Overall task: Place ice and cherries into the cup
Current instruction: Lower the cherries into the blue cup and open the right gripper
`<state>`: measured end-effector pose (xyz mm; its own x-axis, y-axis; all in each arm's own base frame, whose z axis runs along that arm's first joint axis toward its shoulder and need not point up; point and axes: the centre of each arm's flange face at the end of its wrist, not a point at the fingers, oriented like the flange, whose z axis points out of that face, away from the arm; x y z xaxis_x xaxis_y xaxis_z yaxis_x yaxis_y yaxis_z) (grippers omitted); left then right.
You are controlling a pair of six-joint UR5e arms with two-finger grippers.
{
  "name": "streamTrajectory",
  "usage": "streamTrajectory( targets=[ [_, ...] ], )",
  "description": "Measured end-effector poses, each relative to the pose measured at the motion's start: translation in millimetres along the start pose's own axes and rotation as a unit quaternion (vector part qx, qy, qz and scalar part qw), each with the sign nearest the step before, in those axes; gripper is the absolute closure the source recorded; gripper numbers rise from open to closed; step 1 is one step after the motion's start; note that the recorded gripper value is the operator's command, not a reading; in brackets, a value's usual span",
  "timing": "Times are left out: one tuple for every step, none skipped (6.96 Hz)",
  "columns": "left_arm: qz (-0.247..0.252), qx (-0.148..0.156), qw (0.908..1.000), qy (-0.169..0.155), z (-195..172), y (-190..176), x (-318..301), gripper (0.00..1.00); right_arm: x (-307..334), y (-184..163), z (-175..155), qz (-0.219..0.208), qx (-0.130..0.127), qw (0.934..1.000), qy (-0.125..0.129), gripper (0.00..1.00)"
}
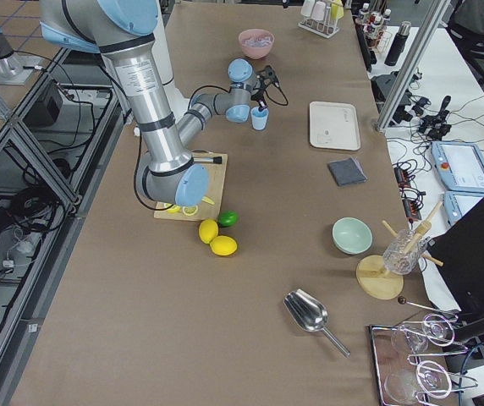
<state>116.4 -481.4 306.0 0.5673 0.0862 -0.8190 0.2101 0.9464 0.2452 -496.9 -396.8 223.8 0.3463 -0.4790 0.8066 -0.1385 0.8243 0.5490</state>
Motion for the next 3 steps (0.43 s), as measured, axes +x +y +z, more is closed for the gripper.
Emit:
streamTrajectory(
  targets=[
    [-0.001, -0.001, 1.0, -0.001, 1.1, -0.6, -0.6, 0.02, 2.9, 3.8, 6.4, 0.001, -0.004, 1.0, 0.005, 0.66],
    [-0.001, -0.001, 1.0, -0.001, 1.8, -1.1, -0.9, 0.02, 3.0, 7.4, 10.2, 0.001, -0.007, 1.0, 0.006, 0.01],
    [-0.001, -0.001, 1.0, -0.001, 2.1, -1.5, -1.0, 0.02, 1.4, 9.4, 11.5, 0.0, -0.009, 0.9999, 0.005, 0.0]
  ],
)
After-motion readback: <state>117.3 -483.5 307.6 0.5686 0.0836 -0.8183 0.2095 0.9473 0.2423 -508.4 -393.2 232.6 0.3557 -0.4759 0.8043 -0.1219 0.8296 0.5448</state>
